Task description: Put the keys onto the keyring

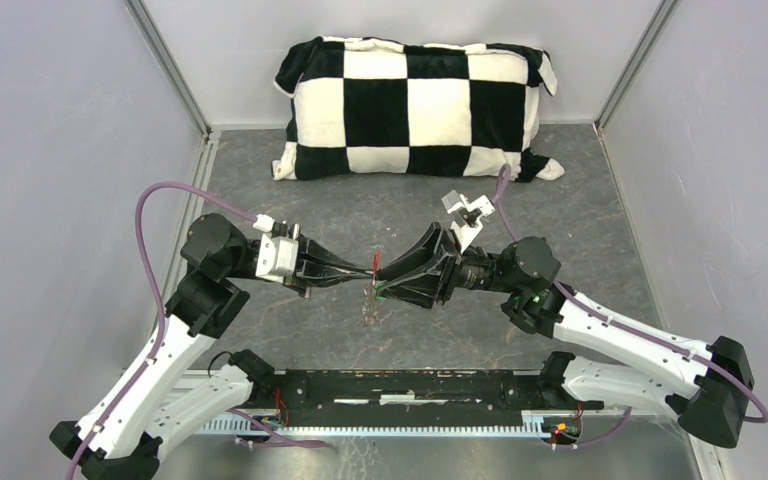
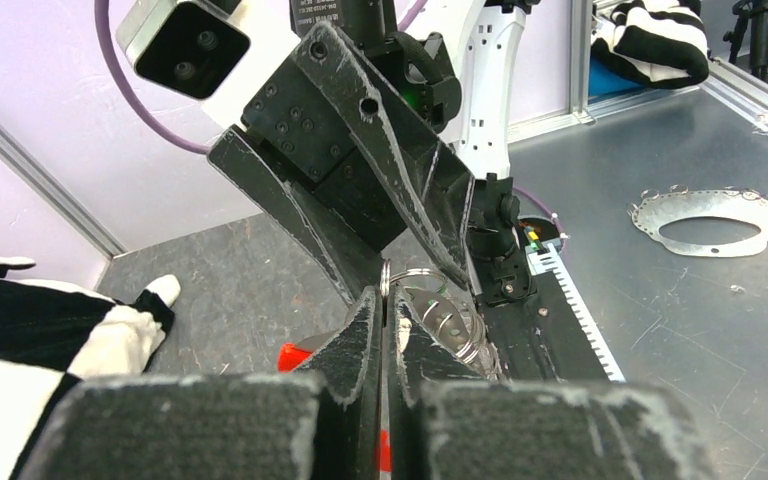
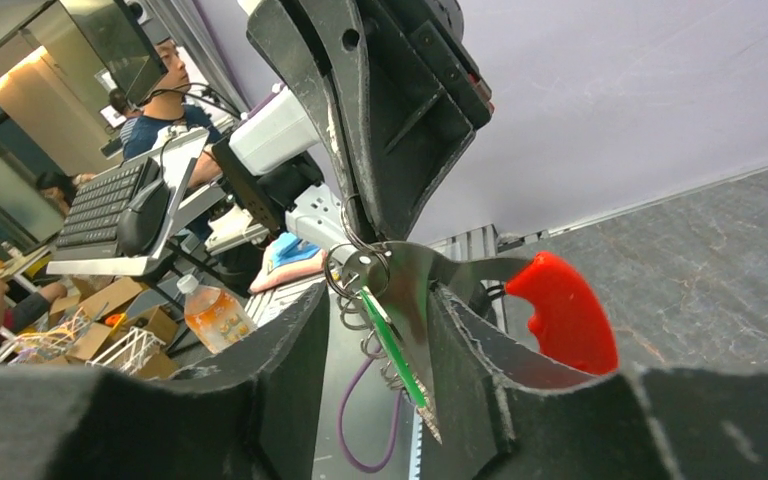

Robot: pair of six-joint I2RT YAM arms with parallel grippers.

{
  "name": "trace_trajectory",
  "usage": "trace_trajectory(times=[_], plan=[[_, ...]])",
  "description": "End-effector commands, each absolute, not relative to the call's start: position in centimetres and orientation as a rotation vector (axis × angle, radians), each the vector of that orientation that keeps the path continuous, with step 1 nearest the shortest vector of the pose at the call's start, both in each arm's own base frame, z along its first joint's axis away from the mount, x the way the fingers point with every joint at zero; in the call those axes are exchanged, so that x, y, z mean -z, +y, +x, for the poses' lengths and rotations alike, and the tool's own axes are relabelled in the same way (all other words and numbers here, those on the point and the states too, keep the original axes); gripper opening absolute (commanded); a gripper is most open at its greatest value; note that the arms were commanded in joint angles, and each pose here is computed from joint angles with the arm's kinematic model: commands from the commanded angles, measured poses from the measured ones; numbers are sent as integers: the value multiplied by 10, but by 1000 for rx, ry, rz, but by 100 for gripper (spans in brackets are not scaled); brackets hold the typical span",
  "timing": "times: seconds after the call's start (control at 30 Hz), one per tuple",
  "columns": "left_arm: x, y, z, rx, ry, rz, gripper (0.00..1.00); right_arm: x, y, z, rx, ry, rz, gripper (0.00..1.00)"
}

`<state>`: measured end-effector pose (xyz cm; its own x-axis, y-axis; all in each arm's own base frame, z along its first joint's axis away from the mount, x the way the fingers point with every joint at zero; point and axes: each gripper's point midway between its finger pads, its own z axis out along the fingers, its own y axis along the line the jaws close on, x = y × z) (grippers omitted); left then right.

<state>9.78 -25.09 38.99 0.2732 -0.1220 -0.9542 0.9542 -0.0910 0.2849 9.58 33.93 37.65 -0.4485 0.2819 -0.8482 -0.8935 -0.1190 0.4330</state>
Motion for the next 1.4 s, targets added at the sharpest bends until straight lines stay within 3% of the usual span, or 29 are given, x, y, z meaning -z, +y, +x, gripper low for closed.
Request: trace_trajectory(times=[0.0, 0.23, 0.47, 0.83, 1.37], plan=[[-407, -249, 93, 1090, 783, 1339, 2, -384, 341, 87, -1756, 1230, -804, 45], [-409, -249, 93, 1088, 780, 1337, 2, -381, 349, 88, -1756, 1259, -843, 16], [-404, -249, 93, 1086, 783, 1352, 2, -381, 347, 92, -1707, 1278, -848, 3], [-382, -250, 85, 1146, 824, 1456, 2, -386, 345, 128, -1323, 1426, -960, 0], [-367, -250, 87, 1144, 848, 1489, 2, -401, 335, 132, -1243, 1390, -970, 0]])
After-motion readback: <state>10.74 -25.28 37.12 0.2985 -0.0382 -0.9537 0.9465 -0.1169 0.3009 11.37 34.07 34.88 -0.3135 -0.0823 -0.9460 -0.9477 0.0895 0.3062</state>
